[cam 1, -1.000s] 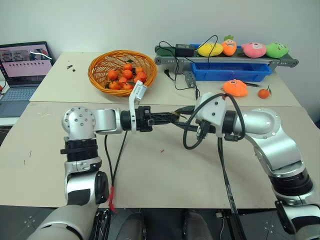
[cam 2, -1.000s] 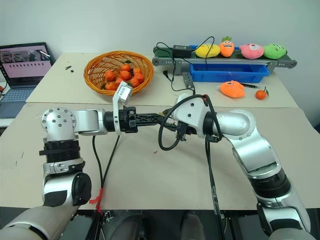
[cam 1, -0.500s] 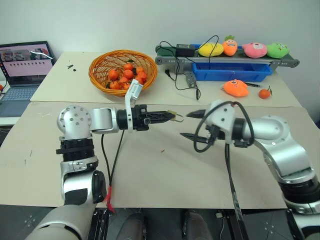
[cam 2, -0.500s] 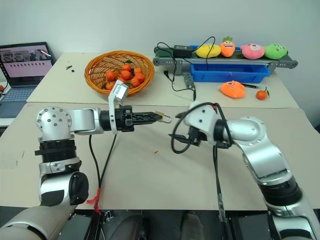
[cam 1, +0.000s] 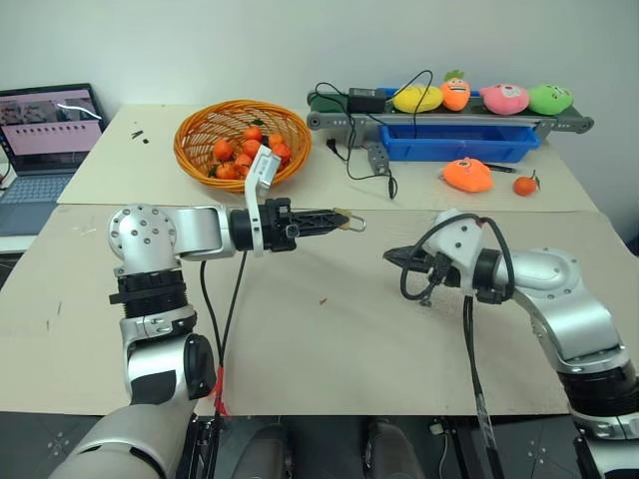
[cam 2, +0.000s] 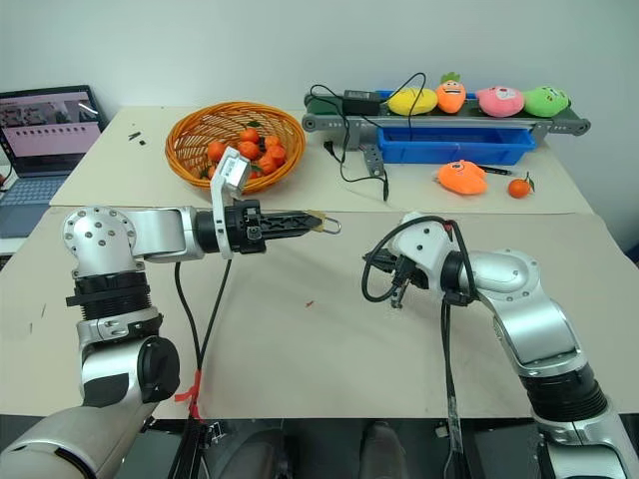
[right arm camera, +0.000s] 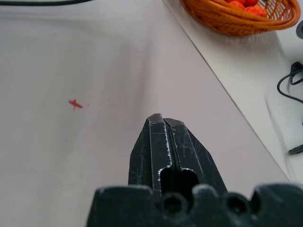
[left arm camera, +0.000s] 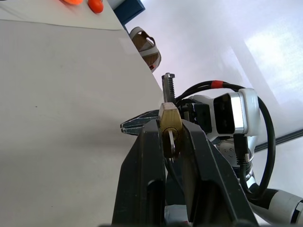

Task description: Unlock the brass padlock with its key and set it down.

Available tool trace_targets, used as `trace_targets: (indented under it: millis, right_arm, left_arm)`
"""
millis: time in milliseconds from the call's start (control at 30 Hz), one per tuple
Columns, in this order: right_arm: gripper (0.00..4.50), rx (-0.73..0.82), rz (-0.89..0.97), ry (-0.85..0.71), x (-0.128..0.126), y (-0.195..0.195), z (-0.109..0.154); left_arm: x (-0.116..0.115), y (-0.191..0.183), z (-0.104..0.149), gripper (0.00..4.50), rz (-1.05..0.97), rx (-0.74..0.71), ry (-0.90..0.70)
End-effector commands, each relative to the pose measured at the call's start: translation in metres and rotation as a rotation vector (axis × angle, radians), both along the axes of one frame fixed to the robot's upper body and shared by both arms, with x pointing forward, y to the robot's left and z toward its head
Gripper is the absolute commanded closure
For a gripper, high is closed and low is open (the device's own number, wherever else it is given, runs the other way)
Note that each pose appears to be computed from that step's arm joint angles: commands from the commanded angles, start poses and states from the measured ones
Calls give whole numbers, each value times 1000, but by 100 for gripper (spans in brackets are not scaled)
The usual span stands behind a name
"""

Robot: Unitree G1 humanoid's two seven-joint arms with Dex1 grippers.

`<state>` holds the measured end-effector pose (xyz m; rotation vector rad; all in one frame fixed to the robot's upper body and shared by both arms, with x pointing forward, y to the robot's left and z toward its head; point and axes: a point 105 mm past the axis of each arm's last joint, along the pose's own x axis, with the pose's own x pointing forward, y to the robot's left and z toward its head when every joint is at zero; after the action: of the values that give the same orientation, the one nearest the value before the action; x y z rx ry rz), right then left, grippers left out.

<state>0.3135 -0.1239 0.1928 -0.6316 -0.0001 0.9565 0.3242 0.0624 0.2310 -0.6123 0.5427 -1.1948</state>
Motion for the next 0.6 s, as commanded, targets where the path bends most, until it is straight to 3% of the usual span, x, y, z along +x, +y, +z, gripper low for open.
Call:
trace_targets:
  millis: [33,300,600]
  right_arm:
    - [447,33,25,-55,-4,7,21]
    - [447,90,46,-72,-8,17,39]
    - [447,103,36,-85,-6,15,42]
  left_arm:
    - [-5,-3,8,448,-26,-17,-32]
    - [-3,-10,5,448,-29,-30,-26]
    - [-5,-18,8,448,-45,-42,-33]
